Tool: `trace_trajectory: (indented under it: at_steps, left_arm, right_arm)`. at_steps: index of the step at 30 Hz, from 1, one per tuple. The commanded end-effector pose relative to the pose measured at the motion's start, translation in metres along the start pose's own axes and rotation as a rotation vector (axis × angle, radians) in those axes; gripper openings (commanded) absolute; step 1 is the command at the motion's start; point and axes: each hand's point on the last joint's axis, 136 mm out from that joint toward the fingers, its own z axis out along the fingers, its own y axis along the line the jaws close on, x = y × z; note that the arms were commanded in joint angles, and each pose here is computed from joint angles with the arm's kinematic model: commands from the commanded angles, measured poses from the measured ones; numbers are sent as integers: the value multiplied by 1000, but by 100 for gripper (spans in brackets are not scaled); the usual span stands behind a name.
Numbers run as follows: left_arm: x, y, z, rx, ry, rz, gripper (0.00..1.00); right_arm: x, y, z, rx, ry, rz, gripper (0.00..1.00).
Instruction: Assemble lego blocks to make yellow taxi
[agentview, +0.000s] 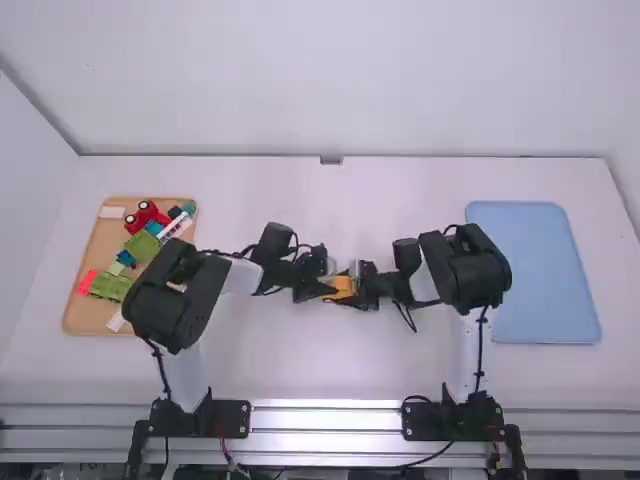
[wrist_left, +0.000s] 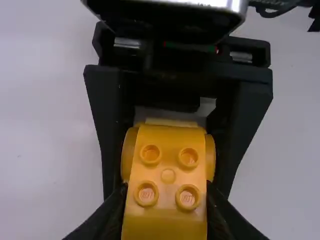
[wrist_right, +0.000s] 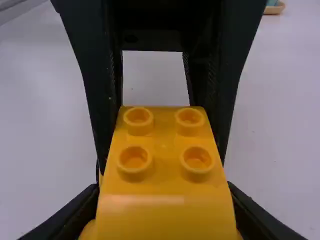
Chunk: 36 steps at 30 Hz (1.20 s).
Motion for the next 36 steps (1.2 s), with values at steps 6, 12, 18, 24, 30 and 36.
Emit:
trace_trajectory:
  at_steps: [6, 12, 18, 24, 30, 36]
  left_arm:
    - [23, 2, -3, -67, 112, -79, 34]
    - [17, 13, -20, -106, 94, -85, 41]
    - [-4, 15, -42, -88, 8, -7, 99]
    - [-14, 31, -84, -159, -35, -25, 99]
    - [-6, 68, -144, -348, -62, -170, 99]
    - [11, 92, -175, -477, -76, -339, 99]
  right_arm:
    - [0, -4, 6, 1, 11, -3, 40]
    - [0, -4, 6, -1, 12, -3, 40]
    - [0, -4, 7, -1, 11, 7, 40]
    - [-1, -9, 4, 17, 10, 42, 41]
    - [-19, -50, -11, 189, 37, 136, 42]
    - [-39, -96, -65, 463, 156, 215, 40]
